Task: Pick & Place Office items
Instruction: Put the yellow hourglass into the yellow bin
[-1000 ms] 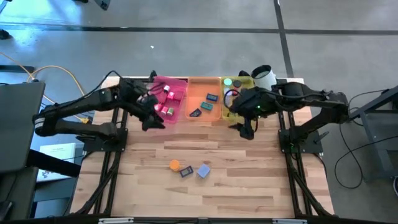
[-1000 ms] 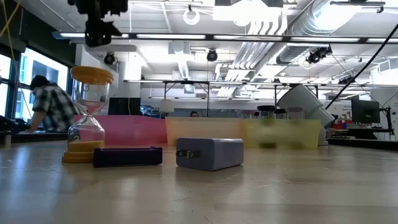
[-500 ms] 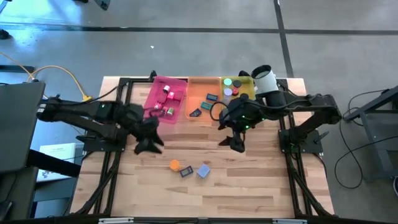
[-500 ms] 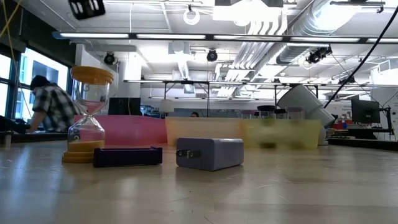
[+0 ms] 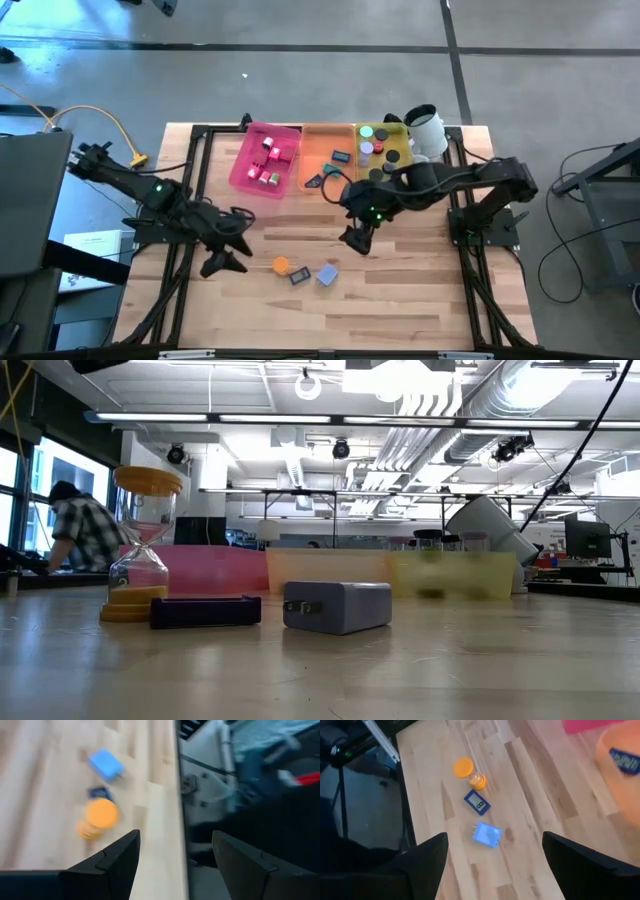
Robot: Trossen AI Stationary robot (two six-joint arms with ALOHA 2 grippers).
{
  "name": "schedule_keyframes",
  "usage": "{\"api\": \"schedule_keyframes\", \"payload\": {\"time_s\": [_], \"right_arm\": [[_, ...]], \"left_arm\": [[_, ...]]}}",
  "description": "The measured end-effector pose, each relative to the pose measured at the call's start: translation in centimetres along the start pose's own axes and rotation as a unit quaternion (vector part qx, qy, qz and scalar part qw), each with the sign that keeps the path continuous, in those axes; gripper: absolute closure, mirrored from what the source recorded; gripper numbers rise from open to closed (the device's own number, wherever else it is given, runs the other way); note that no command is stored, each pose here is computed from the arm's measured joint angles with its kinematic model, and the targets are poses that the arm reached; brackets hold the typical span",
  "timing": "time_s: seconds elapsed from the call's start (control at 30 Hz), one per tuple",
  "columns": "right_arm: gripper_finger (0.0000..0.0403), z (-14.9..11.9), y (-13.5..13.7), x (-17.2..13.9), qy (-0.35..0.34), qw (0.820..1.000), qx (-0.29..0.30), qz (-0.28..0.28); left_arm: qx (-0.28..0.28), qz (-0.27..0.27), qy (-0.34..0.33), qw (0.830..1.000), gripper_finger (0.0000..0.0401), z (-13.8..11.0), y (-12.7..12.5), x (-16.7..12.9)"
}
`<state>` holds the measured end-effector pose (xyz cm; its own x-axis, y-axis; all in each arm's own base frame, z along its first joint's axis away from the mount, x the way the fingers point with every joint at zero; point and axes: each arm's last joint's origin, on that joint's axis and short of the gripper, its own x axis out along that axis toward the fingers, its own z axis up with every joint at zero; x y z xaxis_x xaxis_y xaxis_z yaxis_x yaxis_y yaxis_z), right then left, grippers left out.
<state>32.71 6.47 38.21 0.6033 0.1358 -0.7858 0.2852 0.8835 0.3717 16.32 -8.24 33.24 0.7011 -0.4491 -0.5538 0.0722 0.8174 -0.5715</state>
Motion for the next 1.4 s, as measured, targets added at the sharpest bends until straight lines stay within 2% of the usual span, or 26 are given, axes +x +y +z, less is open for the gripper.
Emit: {"api": "schedule_keyframes", "payload": {"time_s": [0.2, 0.4, 0.6, 0.83, 0.97, 1.4], "right_arm": [[0.009, -1.3, 1.7, 0.1, -0.009, 0.999, 0.051, -0.014], [0.009, -3.1, 3.8, -0.1, -0.036, 0.996, 0.07, -0.035], [0.009, -4.8, 5.6, -0.1, -0.069, 0.993, 0.073, -0.054], [0.009, -6.0, 7.0, 0.8, -0.076, 0.994, 0.055, -0.062], [0.009, -5.8, 6.9, 1.7, -0.073, 0.993, 0.053, -0.074], [0.009, -5.5, 6.6, 2.2, -0.068, 0.993, 0.051, -0.081]], "left_arm": [[0.091, 0.107, -0.005, 0.99, 0.016, -0.7, 0.1, 1.8], [0.159, 0.139, 0.048, 0.976, 0.0161, -1.4, 0.0, 5.1], [0.157, 0.177, 0.092, 0.967, 0.0161, -2.0, 0.7, 8.4], [0.138, 0.198, 0.087, 0.967, 0.0161, -2.1, 0.9, 9.8], [0.138, 0.2, 0.073, 0.967, 0.0161, -2.0, 0.9, 10.8], [0.111, 0.26, 0.06, 0.957, 0.016, -2.4, 1.7, 12.9]]}}
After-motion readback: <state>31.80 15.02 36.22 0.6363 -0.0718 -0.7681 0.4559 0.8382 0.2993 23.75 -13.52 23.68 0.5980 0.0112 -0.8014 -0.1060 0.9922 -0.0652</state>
